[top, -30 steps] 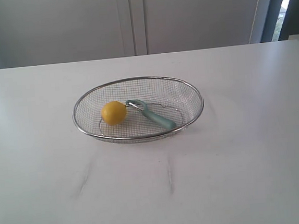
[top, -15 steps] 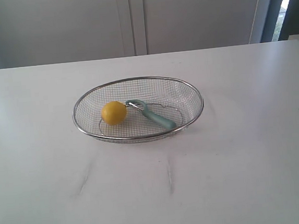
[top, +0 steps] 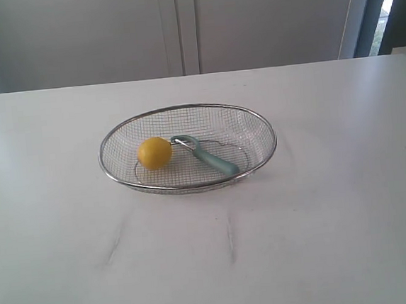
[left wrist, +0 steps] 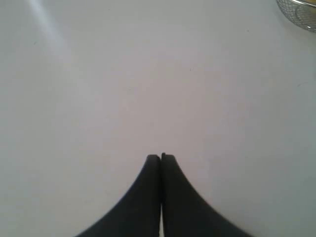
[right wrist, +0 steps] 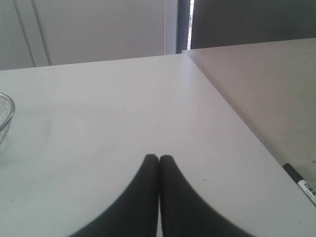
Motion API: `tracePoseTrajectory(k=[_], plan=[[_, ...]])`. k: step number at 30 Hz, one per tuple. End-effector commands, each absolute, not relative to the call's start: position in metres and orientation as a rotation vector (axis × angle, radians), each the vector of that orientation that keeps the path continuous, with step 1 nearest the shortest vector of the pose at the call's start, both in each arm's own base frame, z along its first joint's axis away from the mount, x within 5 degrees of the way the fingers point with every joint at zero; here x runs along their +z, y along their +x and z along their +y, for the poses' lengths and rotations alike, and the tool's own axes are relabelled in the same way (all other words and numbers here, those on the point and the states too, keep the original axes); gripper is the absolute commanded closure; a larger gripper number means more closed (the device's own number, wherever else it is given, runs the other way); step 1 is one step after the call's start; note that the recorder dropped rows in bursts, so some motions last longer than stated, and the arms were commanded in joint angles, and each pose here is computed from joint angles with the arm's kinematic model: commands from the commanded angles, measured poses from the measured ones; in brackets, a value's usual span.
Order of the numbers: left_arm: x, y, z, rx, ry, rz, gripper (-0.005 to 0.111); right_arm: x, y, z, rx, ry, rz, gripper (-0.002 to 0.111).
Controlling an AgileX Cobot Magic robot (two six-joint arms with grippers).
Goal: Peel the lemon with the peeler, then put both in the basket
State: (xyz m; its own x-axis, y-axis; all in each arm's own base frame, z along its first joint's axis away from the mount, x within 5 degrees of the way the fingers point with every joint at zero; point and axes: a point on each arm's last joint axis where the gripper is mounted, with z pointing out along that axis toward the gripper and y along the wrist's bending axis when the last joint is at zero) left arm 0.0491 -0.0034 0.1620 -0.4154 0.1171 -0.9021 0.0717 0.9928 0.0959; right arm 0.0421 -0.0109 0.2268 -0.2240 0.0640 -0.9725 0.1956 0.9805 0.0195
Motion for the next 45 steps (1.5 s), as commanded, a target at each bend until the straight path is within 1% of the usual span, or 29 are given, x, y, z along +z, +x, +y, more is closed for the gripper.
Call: tracePoseTrajectory(k=[1,7,12,15,20,28,45], plan=[[0.160,0.049,-0.004,0.030,0.128,2.000,0.107,0.227,0.042,-0.011,-0.131,0.189,1.770,0.108],[0.160,0.049,-0.004,0.033,0.130,2.000,0.107,0.227,0.042,-0.011,-0.139,0.181,1.771,0.108],[0.160,0.049,-0.004,0.033,0.130,2.000,0.107,0.227,0.043,-0.008,-0.166,0.088,1.782,0.108],[0.160,0.049,-0.004,0.033,0.130,2.000,0.107,0.227,0.043,-0.008,-0.157,0.086,1.775,0.108],[0.160,0.049,-0.004,0.033,0.130,2.000,0.107,0.201,0.049,-0.008,-0.131,0.101,1.817,0.108],[0.160,0.049,-0.004,0.033,0.130,2.000,0.107,0.181,0.052,-0.008,-0.126,0.104,1.845,0.108],[0.160,0.049,-0.004,0.033,0.130,2.000,0.107,0.182,0.053,-0.005,-0.085,0.056,1.830,0.108]])
